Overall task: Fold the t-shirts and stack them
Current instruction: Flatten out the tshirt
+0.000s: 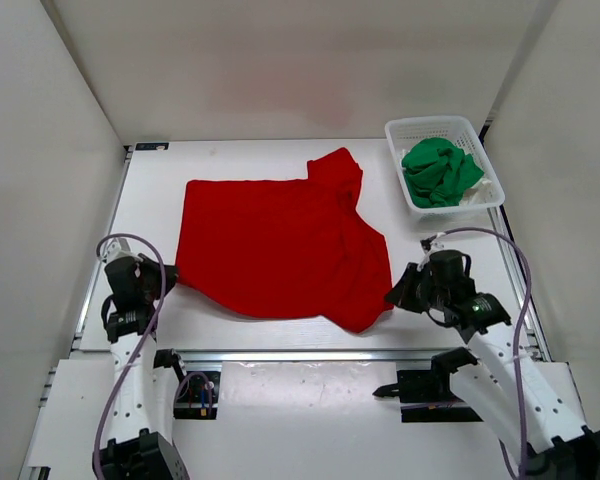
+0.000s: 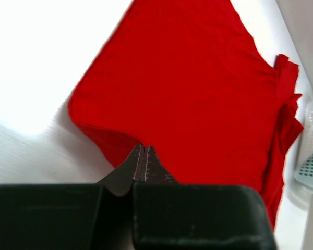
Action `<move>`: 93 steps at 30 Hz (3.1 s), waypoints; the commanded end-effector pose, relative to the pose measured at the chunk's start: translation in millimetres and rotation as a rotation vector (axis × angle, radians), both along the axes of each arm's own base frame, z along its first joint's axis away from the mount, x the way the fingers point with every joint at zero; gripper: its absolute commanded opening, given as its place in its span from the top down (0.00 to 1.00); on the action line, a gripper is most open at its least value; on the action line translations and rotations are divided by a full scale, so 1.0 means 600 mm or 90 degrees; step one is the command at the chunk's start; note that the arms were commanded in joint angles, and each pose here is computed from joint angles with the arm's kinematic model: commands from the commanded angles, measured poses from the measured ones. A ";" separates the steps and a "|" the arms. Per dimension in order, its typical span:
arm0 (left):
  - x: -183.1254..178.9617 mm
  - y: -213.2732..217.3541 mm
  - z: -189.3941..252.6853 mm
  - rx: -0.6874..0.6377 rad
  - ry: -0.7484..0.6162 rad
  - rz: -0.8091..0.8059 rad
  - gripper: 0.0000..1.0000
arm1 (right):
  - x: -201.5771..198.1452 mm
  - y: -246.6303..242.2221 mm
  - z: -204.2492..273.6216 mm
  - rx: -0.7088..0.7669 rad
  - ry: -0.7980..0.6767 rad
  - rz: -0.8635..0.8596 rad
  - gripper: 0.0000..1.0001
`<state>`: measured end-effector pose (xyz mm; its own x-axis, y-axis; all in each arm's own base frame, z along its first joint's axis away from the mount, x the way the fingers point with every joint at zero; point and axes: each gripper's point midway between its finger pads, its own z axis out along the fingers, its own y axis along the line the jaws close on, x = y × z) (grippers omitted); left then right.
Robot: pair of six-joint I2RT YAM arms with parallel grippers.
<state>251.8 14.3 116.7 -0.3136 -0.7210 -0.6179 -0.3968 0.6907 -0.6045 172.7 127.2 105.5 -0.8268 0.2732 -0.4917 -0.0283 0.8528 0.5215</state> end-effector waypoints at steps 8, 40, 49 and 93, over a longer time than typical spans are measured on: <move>0.127 -0.064 0.482 0.044 -0.282 -0.115 1.00 | 0.206 -0.004 0.518 -0.122 -0.437 -0.101 1.00; 0.285 -0.020 0.274 0.019 -0.117 -0.063 1.00 | 0.557 0.060 0.459 -0.134 -0.408 0.088 1.00; 0.376 0.055 0.565 0.049 -0.292 -0.020 1.00 | 0.556 -0.076 0.802 0.033 -0.754 -0.062 1.00; -0.007 0.009 -0.023 0.038 0.026 0.025 1.00 | 0.068 -0.031 -0.001 0.015 -0.053 -0.069 1.00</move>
